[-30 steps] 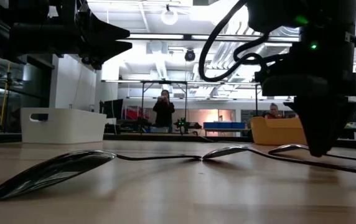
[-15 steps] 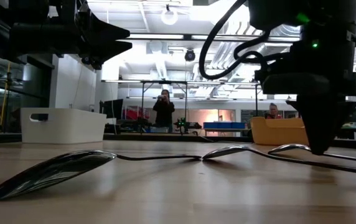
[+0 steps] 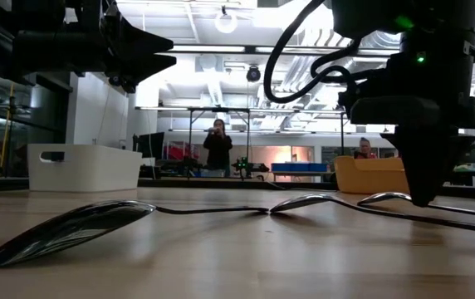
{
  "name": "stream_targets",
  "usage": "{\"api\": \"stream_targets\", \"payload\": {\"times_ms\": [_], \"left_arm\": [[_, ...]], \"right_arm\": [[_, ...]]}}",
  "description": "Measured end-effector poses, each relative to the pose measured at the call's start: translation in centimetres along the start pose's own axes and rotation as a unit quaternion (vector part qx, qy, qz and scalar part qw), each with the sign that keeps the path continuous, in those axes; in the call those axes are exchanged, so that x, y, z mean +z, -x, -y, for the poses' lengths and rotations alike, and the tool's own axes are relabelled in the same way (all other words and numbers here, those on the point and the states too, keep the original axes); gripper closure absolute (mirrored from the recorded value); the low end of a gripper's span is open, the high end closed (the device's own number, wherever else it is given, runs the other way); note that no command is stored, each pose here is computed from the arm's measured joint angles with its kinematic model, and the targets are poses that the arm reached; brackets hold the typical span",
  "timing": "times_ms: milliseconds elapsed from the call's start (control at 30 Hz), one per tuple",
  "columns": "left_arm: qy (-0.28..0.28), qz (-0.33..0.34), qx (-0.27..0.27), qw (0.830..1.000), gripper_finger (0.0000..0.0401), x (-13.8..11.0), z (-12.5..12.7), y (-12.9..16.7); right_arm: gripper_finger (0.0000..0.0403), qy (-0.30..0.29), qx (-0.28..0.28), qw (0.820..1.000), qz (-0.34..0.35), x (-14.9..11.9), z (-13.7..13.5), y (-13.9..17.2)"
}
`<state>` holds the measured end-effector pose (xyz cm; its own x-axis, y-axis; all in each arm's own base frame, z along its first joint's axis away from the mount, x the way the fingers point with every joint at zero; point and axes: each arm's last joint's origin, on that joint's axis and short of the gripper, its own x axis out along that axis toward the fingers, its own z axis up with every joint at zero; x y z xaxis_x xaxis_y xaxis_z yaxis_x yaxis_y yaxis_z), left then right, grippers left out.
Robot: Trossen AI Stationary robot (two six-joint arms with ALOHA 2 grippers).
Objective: Sort silverware by color (type)
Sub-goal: Put the black spoon into the transparent bin
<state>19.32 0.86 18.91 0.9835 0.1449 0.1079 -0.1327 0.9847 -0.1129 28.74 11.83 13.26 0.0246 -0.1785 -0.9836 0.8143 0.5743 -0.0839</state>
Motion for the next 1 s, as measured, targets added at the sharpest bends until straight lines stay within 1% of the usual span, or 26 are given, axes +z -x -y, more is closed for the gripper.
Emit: {"api": "stream_targets", "payload": {"times_ms": [233, 367, 500, 567, 700, 800, 867, 1000], "left_arm": [[0.000, 0.000, 0.000, 1.000, 0.0201, 0.0, 0.0, 0.0], [-0.007, 0.003, 0.000, 1.000, 0.0201, 0.1, 0.0, 0.0], [-0.011, 0.005, 0.000, 1.000, 0.0201, 0.1, 0.0, 0.0], [-0.011, 0.005, 0.000, 1.000, 0.0201, 0.1, 0.0, 0.0], [-0.008, 0.005, -0.001, 1.000, 0.0201, 0.1, 0.0, 0.0], [-0.008, 0.005, 0.000, 1.000, 0.0201, 0.1, 0.0, 0.0], [-0.012, 0.004, 0.000, 1.000, 0.0201, 0.1, 0.0, 0.0], [-0.012, 0.004, 0.000, 1.000, 0.0201, 0.1, 0.0, 0.0]], "right_arm": [[0.0402, 0.017, 0.000, 1.000, 0.000, 0.0, 0.0, 0.0], [0.0403, 0.027, 0.014, 0.999, 0.010, 0.2, 0.2, 0.9], [0.0403, 0.033, 0.021, 0.998, 0.059, 0.6, 0.9, 2.3], [0.0403, 0.031, 0.035, 0.995, 0.091, 0.9, 1.1, 3.3], [0.0403, 0.044, 0.058, 0.985, 0.157, 1.6, 1.0, 4.4], [0.0403, 0.054, 0.079, 0.975, 0.201, 2.8, 0.7, 5.0], [0.0403, 0.065, 0.084, 0.972, 0.209, 3.8, 0.7, 5.0], [0.0403, 0.074, 0.089, 0.974, 0.195, 5.3, 1.2, 5.0]]}}
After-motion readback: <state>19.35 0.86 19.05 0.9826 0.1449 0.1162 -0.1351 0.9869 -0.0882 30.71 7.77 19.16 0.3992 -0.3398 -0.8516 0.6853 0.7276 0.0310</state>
